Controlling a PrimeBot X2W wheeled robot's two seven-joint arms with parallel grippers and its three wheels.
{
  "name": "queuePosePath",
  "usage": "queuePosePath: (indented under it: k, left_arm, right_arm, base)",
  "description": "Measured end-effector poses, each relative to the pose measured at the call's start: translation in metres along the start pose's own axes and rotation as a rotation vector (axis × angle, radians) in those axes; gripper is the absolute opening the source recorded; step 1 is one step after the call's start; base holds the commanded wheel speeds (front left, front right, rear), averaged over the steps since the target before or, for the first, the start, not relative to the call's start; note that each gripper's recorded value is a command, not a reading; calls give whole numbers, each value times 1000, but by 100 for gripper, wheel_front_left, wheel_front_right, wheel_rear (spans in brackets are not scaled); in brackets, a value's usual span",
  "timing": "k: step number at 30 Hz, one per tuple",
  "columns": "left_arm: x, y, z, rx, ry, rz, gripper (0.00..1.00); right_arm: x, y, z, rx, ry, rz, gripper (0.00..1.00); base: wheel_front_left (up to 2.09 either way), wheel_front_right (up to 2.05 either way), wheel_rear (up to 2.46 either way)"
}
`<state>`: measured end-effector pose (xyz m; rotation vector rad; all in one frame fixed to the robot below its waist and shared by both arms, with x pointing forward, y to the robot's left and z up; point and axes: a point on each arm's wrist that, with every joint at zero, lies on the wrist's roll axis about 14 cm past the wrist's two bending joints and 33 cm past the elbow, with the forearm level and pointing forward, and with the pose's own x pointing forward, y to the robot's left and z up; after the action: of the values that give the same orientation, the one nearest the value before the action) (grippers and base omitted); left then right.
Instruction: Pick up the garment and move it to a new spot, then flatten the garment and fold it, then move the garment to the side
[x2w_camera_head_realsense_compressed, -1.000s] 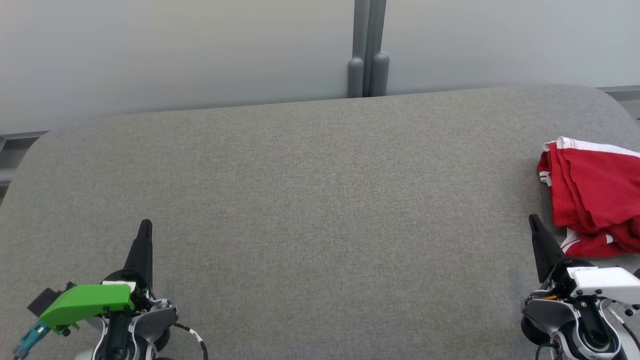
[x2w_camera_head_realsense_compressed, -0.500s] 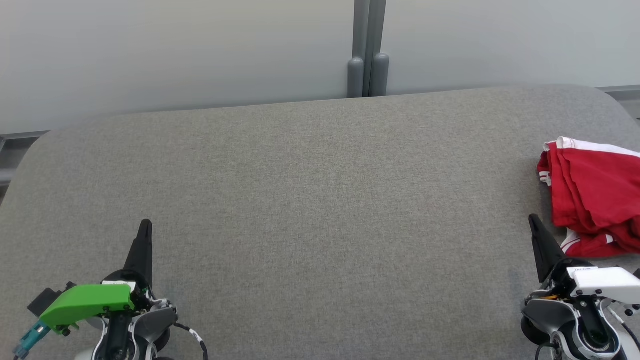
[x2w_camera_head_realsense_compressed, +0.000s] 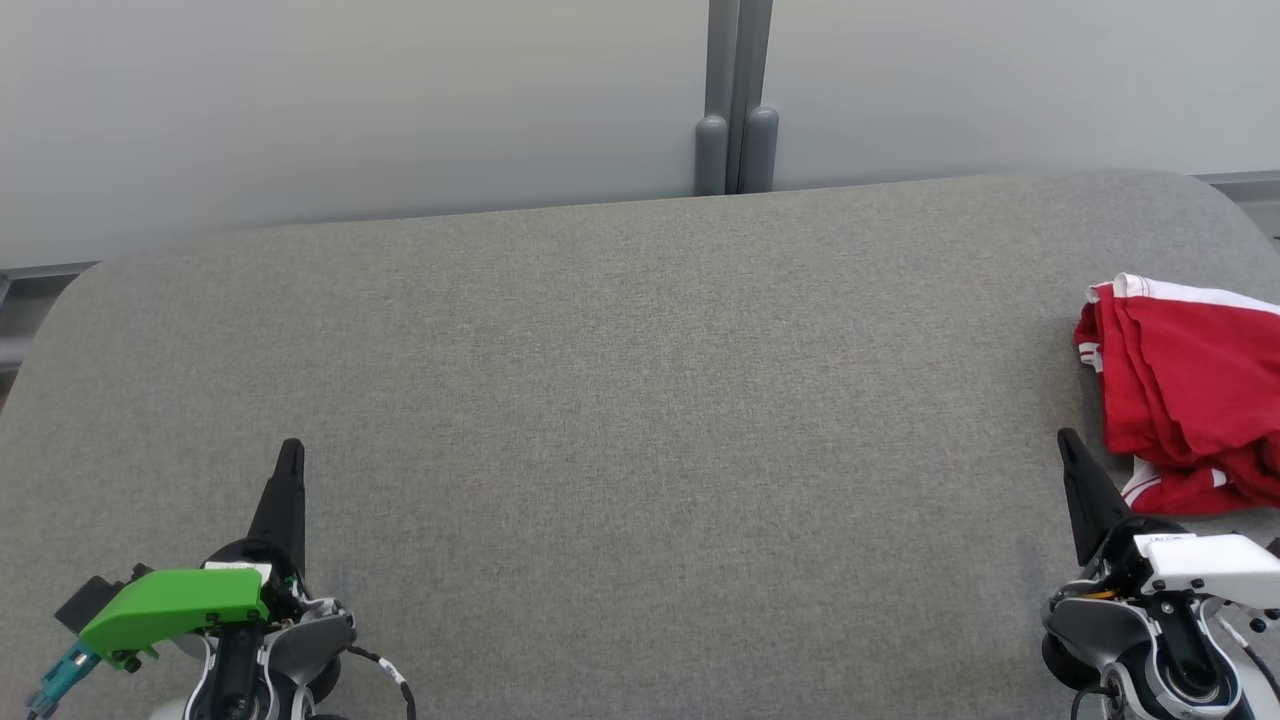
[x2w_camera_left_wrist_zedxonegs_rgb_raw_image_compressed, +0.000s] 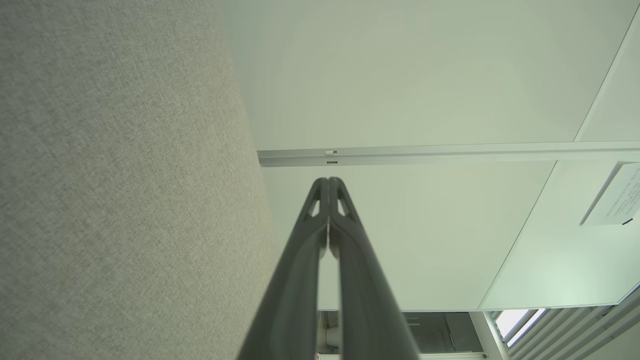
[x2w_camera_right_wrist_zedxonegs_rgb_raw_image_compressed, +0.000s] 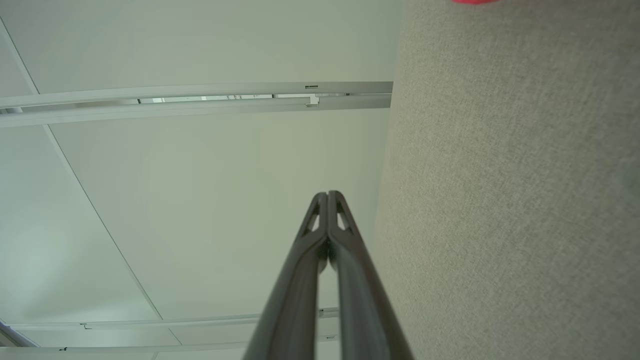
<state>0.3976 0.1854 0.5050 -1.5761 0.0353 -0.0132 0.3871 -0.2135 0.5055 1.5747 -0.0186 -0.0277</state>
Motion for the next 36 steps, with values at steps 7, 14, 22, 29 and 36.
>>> queuePosePath:
  k: [7,14,22,29,36]
  left_arm:
    - [0,0,0,0,0,0,0]
    - [0,0,0,0,0,0,0]
    - [0,0,0,0,0,0,0]
    - [0,0,0,0,0,0,0]
    - [0,0,0,0,0,0,0]
  right_arm:
    - [0,0,0,0,0,0,0]
    - [0,0,0,0,0,0,0]
    - [0,0,0,0,0,0,0]
    - [0,0,0,0,0,0,0]
    - [0,0,0,0,0,0,0]
  base:
    - [0,0,0]
    - [0,0,0]
    - [0,0,0]
    - [0,0,0]
    - [0,0,0]
